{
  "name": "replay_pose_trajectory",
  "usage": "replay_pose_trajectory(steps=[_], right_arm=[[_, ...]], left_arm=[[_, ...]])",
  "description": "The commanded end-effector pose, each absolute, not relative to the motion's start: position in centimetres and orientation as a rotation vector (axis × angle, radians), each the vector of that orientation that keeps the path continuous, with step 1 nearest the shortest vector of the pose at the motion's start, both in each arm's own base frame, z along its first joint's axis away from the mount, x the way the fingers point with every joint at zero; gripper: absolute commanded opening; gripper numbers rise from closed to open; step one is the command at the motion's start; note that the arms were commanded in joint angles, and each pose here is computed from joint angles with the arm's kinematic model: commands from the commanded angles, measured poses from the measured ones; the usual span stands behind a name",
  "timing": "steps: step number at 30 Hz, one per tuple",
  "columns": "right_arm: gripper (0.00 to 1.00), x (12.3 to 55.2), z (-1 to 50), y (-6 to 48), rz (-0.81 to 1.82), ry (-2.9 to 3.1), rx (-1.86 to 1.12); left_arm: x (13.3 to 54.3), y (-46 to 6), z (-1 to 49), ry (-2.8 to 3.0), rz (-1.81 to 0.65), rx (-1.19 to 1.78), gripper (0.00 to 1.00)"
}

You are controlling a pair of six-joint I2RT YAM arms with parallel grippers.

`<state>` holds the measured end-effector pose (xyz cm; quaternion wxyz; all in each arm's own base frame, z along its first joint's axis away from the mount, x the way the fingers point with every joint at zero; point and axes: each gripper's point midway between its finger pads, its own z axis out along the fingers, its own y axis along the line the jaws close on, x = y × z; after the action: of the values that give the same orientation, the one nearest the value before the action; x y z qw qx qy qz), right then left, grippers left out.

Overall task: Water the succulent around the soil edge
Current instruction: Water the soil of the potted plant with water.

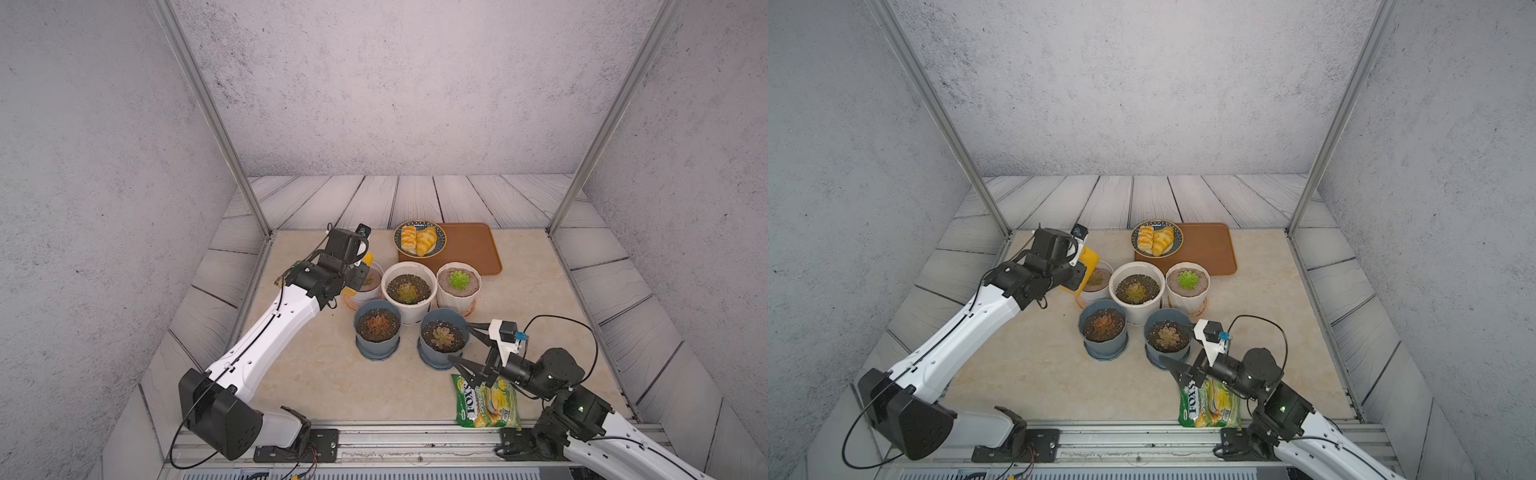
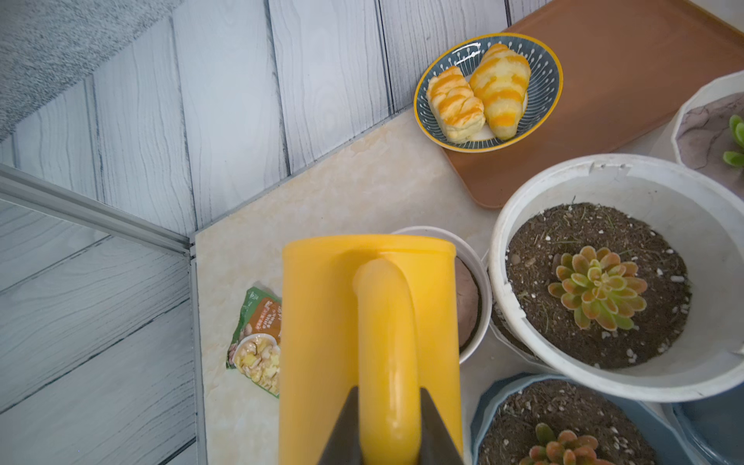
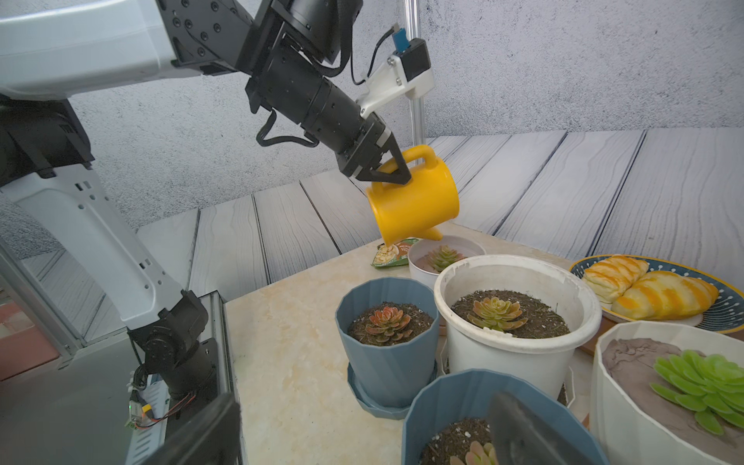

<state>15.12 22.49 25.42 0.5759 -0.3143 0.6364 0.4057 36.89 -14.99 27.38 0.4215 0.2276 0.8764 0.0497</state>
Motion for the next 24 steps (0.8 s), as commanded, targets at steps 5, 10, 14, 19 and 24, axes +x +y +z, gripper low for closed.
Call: replay_pose_trajectory(steps=[5, 10, 14, 19, 24], right_arm=[[0.99, 14.9, 26.8, 22.3, 0.951, 1.457, -0.735], [0.99, 14.9, 26.6, 22.3, 0.951, 1.461, -0.736], [0.99, 14.9, 26.6, 22.4, 0.950, 1.463, -0.737], [0.99, 15.0, 26.5, 22.5, 0.952, 1.467, -0.740], [0.99, 14.9, 26.5, 22.5, 0.956, 1.465, -0.742]], left_arm=[[38.8, -15.7, 28.5, 2.167, 0.140, 0.572, 0.00], [39.3, -16.6, 28.9, 2.157, 0.100, 0.575, 0.00], [39.5, -17.2, 29.3, 2.150, 0.063, 0.574, 0.00], [39.4, -17.8, 29.0, 2.148, 0.015, 0.581, 0.00], [38.7, -18.4, 29.1, 2.148, -0.064, 0.571, 0.00]])
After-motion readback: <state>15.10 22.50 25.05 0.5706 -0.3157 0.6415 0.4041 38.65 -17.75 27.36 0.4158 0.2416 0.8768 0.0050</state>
